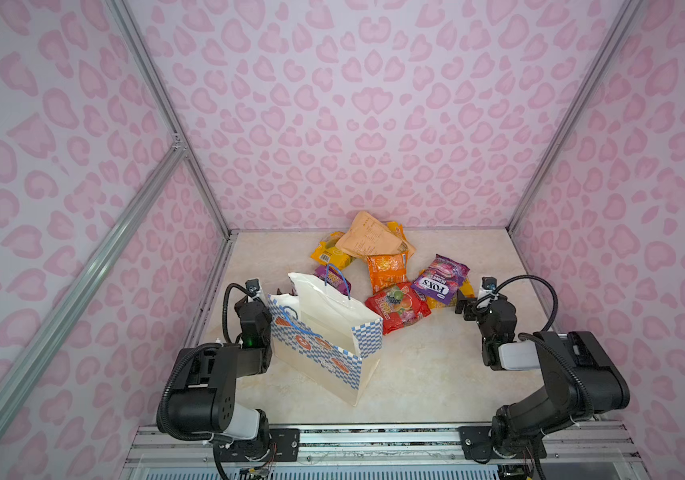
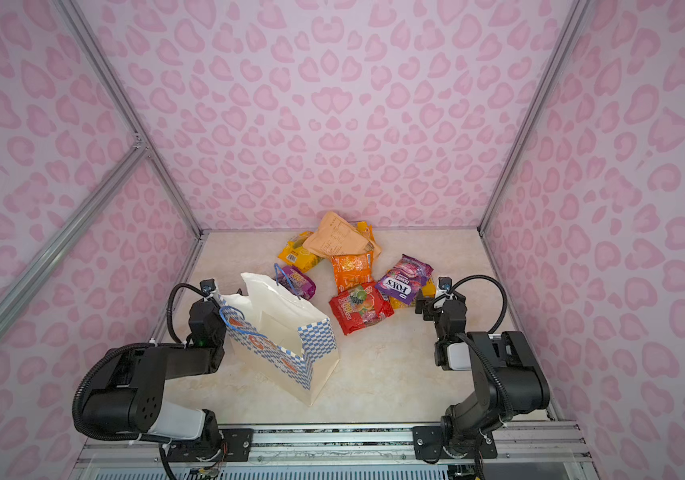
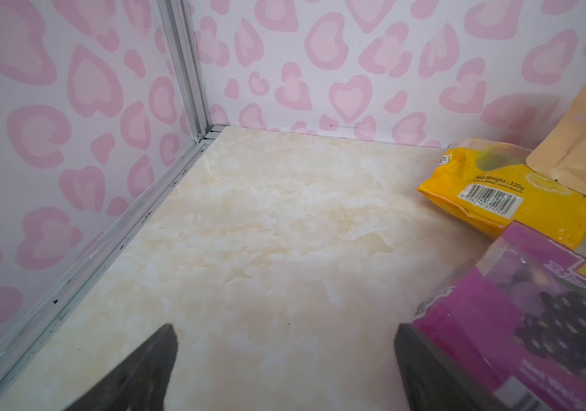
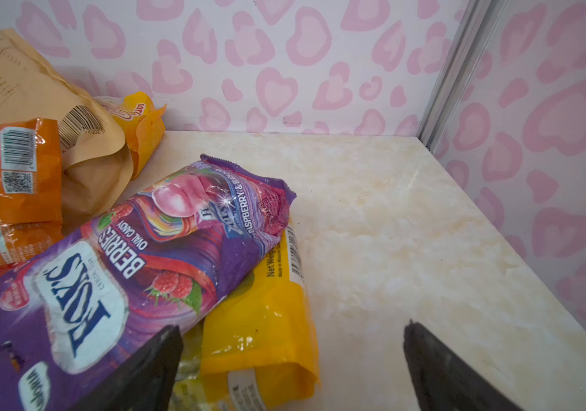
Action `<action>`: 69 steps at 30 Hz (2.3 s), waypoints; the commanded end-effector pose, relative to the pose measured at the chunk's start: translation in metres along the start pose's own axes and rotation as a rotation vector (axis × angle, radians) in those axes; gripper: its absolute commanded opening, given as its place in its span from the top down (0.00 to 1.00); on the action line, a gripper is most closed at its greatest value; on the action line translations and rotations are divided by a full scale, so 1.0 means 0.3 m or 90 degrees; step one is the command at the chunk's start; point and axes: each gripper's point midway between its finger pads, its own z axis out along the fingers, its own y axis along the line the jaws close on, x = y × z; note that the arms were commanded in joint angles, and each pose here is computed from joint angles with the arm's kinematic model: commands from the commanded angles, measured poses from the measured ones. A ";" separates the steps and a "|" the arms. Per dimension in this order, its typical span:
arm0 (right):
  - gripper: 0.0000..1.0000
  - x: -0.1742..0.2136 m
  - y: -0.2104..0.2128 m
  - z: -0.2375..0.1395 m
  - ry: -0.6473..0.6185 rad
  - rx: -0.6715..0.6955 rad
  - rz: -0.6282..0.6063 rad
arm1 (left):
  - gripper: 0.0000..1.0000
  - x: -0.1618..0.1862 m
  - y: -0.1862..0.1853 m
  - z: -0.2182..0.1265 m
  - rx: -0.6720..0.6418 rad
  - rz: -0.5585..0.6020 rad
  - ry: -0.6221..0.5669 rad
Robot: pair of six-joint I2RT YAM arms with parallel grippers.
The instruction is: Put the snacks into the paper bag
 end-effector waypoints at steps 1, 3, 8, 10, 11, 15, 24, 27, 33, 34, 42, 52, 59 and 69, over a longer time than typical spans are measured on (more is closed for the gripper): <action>0.00 -0.009 -0.003 -0.002 -0.008 0.004 0.002 | 0.02 -0.029 -0.004 -0.001 0.004 0.002 -0.019; 0.00 -0.007 -0.003 -0.002 -0.007 0.005 0.002 | 0.02 -0.028 -0.004 -0.001 0.004 0.002 -0.018; 0.00 -0.007 -0.004 -0.002 -0.007 0.005 0.003 | 0.02 -0.027 -0.004 -0.001 0.004 0.002 -0.018; 0.00 -0.008 -0.002 -0.002 -0.007 0.004 0.002 | 0.02 -0.028 -0.004 0.000 0.004 0.003 -0.018; 0.00 -0.008 -0.002 -0.002 -0.007 0.004 0.002 | 0.02 -0.029 -0.003 -0.001 0.003 0.002 -0.019; 0.00 -0.010 -0.002 -0.002 -0.008 0.004 0.002 | 0.02 -0.030 -0.004 -0.001 0.004 0.002 -0.020; 0.00 -0.009 -0.003 0.000 -0.007 0.004 0.003 | 0.02 -0.029 -0.004 -0.001 0.004 0.003 -0.019; 0.00 -0.011 -0.003 0.000 -0.008 0.004 0.003 | 0.02 -0.028 -0.003 -0.001 0.004 0.002 -0.019; 0.00 -0.009 -0.002 -0.001 -0.007 0.002 0.003 | 0.02 -0.029 -0.004 -0.001 0.004 0.003 -0.019; 0.00 -0.007 -0.003 -0.001 -0.007 0.003 0.003 | 0.02 -0.028 -0.004 0.000 0.004 0.003 -0.018; 0.00 -0.007 -0.002 -0.001 -0.006 0.002 0.004 | 0.02 -0.029 -0.004 0.000 0.004 0.002 -0.018; 0.00 -0.007 -0.013 0.001 -0.007 -0.007 0.020 | 0.02 -0.026 -0.004 0.002 0.017 -0.005 -0.016; 0.00 -0.063 -0.096 -0.051 -0.034 0.083 0.054 | 0.02 -0.135 0.124 -0.133 -0.162 -0.051 -0.088; 0.00 -0.220 -0.276 -0.200 -0.071 0.270 0.425 | 0.03 -0.232 0.166 -0.488 -0.236 -0.471 0.141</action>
